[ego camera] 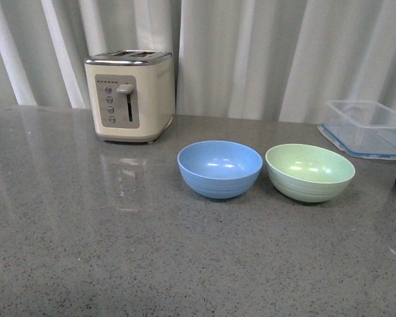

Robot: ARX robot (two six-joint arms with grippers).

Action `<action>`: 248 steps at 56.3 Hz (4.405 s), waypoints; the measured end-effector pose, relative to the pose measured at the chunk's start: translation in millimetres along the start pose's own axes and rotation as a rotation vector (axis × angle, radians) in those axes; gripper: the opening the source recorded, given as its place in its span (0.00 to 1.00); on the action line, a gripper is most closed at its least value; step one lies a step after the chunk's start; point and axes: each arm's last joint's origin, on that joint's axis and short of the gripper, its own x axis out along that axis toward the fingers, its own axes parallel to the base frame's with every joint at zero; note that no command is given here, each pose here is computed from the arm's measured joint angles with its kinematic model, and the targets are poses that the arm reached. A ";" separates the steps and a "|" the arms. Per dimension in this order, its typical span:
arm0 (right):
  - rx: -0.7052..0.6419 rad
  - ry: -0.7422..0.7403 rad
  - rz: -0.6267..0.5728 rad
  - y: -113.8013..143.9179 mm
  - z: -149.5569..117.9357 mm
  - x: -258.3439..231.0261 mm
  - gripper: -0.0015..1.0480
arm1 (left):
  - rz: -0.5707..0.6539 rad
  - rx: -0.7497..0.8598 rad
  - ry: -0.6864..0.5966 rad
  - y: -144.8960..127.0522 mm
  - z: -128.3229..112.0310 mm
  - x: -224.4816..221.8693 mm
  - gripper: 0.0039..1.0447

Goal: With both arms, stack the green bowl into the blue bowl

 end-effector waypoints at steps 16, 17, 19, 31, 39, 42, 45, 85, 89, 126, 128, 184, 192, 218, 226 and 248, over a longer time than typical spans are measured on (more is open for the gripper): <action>0.000 0.000 0.000 0.0 0.0 0.0 0.90 | 0.000 0.000 -0.008 0.0 -0.9 -7.3 0.05; 0.000 0.000 0.000 0.0 0.0 0.0 0.90 | 0.000 0.000 -0.008 0.0 -0.9 -7.3 0.10; 0.000 0.000 0.000 0.0 0.0 0.0 0.90 | 0.000 0.000 -0.008 0.0 -1.0 -7.3 0.19; 0.000 0.000 0.000 0.0 0.0 0.0 0.90 | 0.000 0.000 -0.009 0.0 -0.9 -7.3 0.62; -0.011 0.011 0.016 0.1 -0.6 0.2 0.90 | 0.000 0.000 -0.009 0.0 -0.9 -7.3 0.86; -0.020 0.065 0.085 1.1 1.8 2.4 0.90 | 0.000 0.000 -0.009 0.0 -0.9 -7.3 0.95; -0.019 0.091 0.109 3.1 10.3 6.5 0.90 | 0.000 0.002 -0.009 0.0 -0.9 -7.3 0.94; 0.073 0.551 0.065 59.4 104.1 246.0 0.90 | 0.000 0.003 -0.009 0.0 -0.9 -7.3 0.94; 0.043 0.598 0.020 61.3 90.7 269.2 0.90 | 0.000 0.003 -0.009 0.0 -0.9 -7.3 0.94; 0.003 0.767 -0.163 37.3 22.2 328.0 0.83 | 0.000 0.003 -0.009 0.0 -0.9 -7.3 0.94; 0.007 0.768 -0.162 37.2 21.7 328.6 0.78 | 0.000 0.003 -0.009 0.0 -0.9 -7.3 0.94; 0.101 0.675 -0.077 38.4 75.8 323.9 0.01 | 0.000 0.003 -0.009 0.0 -0.9 -7.3 0.94; 0.114 0.568 -0.018 51.8 119.7 313.9 0.01 | 0.000 0.003 -0.009 0.0 -0.9 -7.3 0.94; 0.060 0.494 0.234 155.5 141.4 288.0 0.01 | 0.000 0.003 -0.009 0.0 -0.9 -7.3 0.94; 0.045 0.516 0.213 171.5 117.2 304.5 0.01 | 0.000 0.003 -0.009 0.0 -0.9 -7.3 0.94; 0.043 0.583 0.094 159.2 74.9 333.7 0.01 | 0.000 0.003 -0.009 0.0 -0.9 -7.3 0.94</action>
